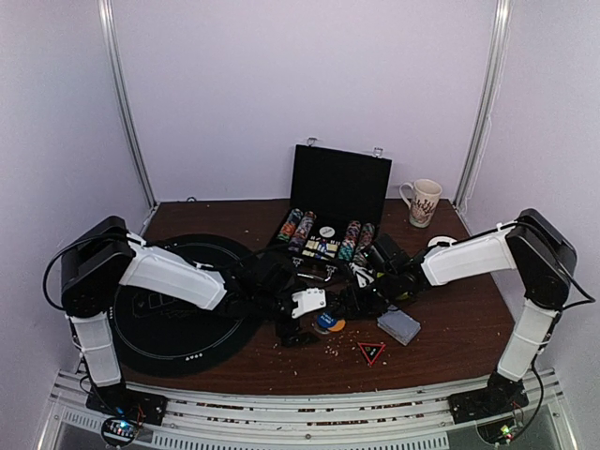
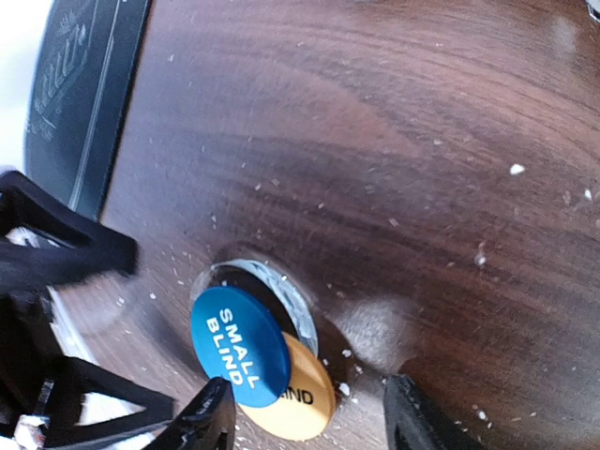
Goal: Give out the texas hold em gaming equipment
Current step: Pick up the small blind button from the center of the board.
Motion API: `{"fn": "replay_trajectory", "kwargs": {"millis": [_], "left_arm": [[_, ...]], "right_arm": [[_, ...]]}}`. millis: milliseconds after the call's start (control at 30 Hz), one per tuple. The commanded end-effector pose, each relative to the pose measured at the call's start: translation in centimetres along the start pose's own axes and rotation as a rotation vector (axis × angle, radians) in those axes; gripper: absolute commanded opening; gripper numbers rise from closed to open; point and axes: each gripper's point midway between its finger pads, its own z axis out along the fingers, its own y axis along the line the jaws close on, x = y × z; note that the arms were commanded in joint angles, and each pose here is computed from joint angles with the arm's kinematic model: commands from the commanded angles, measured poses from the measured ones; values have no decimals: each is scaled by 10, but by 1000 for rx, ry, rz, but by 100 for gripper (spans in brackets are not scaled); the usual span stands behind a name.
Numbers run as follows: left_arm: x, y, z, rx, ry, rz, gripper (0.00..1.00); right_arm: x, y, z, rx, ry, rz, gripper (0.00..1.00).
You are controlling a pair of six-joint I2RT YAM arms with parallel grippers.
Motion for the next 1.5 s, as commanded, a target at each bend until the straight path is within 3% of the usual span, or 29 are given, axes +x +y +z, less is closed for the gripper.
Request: {"fn": "replay_trajectory", "kwargs": {"millis": [0, 333, 767, 900, 1167, 1467], "left_arm": [[-10, -1, 9, 25, -27, 43, 94], [0, 3, 26, 11, 17, 47, 92], [12, 2, 42, 23, 52, 43, 76], [15, 2, 45, 23, 58, 37, 76], [16, -1, 46, 30, 51, 62, 77], [24, -3, 48, 29, 63, 64, 77]], "right_arm": [[7, 6, 4, -89, 19, 44, 53], [13, -8, 11, -128, 8, 56, 48], [10, -22, 24, -116, -7, 70, 40], [15, -28, 25, -78, 6, 59, 38], [27, -35, 23, -21, 34, 25, 43], [31, -35, 27, -41, 38, 66, 30]]}}
